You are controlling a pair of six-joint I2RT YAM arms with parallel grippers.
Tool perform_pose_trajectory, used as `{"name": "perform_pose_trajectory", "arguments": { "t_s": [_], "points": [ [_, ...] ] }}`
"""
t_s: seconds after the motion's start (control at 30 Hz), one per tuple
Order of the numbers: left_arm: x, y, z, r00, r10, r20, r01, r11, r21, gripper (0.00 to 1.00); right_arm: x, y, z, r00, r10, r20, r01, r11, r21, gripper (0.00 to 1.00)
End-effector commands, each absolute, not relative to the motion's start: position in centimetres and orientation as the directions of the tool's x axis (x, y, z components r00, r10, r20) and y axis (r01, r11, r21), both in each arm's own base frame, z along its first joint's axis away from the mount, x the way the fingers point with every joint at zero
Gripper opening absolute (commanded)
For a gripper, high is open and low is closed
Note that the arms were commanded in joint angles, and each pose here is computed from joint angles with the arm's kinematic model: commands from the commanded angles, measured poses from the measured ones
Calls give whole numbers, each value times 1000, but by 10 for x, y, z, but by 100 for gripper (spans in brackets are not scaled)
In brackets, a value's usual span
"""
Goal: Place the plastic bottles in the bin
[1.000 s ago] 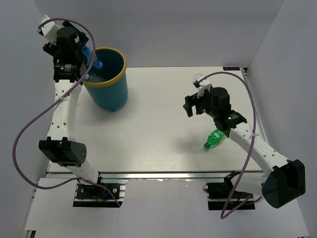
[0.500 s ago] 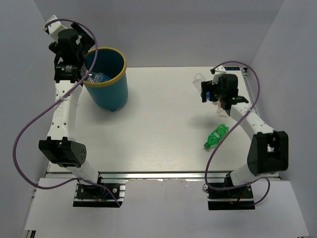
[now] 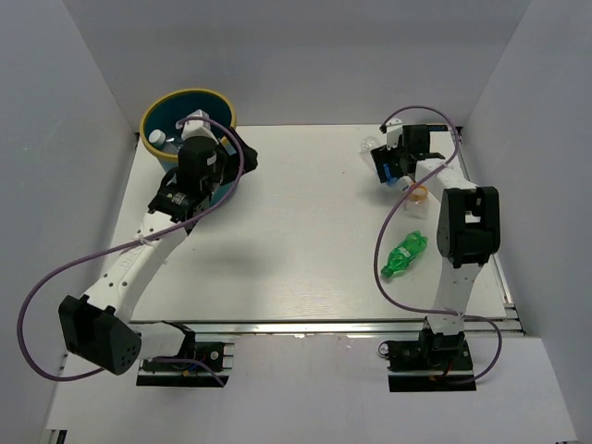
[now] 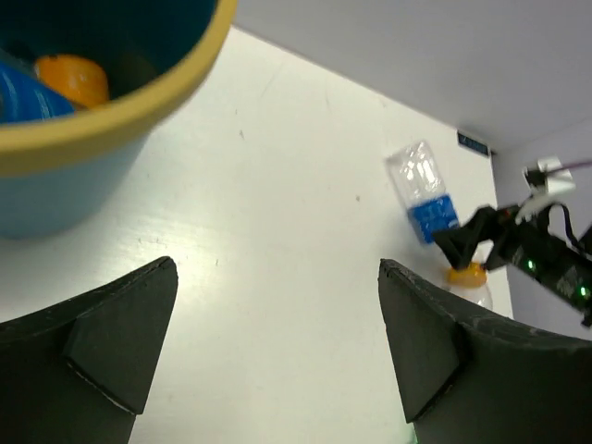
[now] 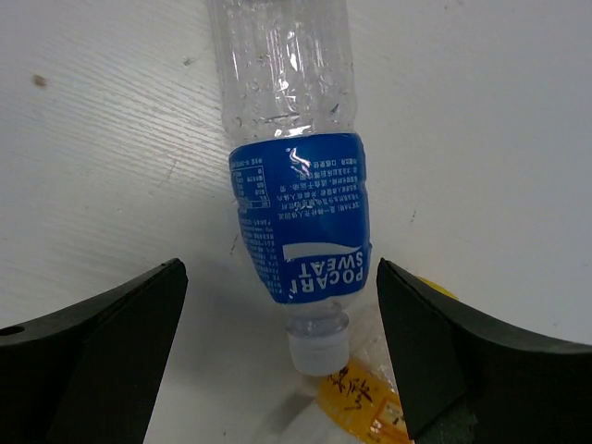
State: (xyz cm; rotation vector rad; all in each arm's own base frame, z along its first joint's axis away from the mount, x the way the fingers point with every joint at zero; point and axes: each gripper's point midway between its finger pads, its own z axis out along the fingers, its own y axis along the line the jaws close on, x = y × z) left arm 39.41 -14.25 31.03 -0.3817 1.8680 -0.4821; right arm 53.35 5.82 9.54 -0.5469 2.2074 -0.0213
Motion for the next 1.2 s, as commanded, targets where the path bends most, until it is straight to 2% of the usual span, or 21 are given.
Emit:
{"name": "perform_pose_trajectory", "arguments": {
  "t_s": [0.0, 0.17, 0.27, 0.4, 0.5, 0.57, 0.6, 0.67, 0.73, 0.77, 0.87, 0.93, 0.97, 1.07, 1.17],
  "points": [
    [381, -149, 327, -293, -520, -802, 23, 835, -550, 98, 549, 53, 94, -547, -430, -718, -392, 890, -234, 88],
    [372, -143, 309, -293, -541, -788, -18, 827, -561, 98, 552, 57, 60, -599, -419, -683, -412, 892, -186, 85],
    [369, -146, 306, -304, -545, -781, -5, 821, -571, 98, 545, 66, 54, -615, -402, -678, -437, 890, -132, 76],
    [368, -151, 300, -327, -542, -774, -6, 820, -572, 98, 535, 94, 78, -564, -368, -739, -502, 864, -47, 66],
    [368, -163, 291, -355, -544, -761, 8, 812, -584, 98, 518, 122, 104, -527, -360, -770, -537, 843, -26, 64],
    [366, -172, 286, -375, -546, -749, 16, 804, -594, 98, 495, 142, 118, -515, -343, -786, -560, 828, 5, 63],
    [366, -176, 283, -387, -546, -743, 15, 802, -597, 98, 479, 172, 124, -522, -296, -800, -582, 809, 80, 60],
    [364, -191, 277, -414, -538, -735, 32, 798, -602, 98, 427, 212, 119, -531, -281, -800, -640, 752, 161, 59],
    [363, -204, 273, -430, -526, -733, 52, 797, -602, 98, 403, 244, 145, -462, -205, -863, -674, 713, 192, 60],
    [363, -209, 270, -439, -520, -733, 56, 798, -600, 98, 371, 266, 133, -488, -212, -847, -707, 664, 241, 60],
    [360, -225, 258, -468, -503, -726, 69, 799, -598, 98, 321, 306, 151, -514, -151, -844, -760, 535, 368, 59],
    [357, -240, 253, -480, -487, -729, 108, 792, -601, 98, 301, 325, 178, -464, -89, -881, -813, 438, 384, 59],
    [356, -245, 249, -488, -482, -728, 118, 790, -602, 98, 279, 335, 173, -464, -103, -880, -835, 381, 396, 59],
    [355, -252, 231, -512, -470, -719, 104, 797, -595, 98, 262, 348, 184, -420, -73, -905, -861, 347, 372, 59],
    [356, -247, 225, -507, -453, -733, 64, 829, -556, 98, 259, 346, 193, -409, -41, -912, -853, 373, 366, 58]
  ]
}}
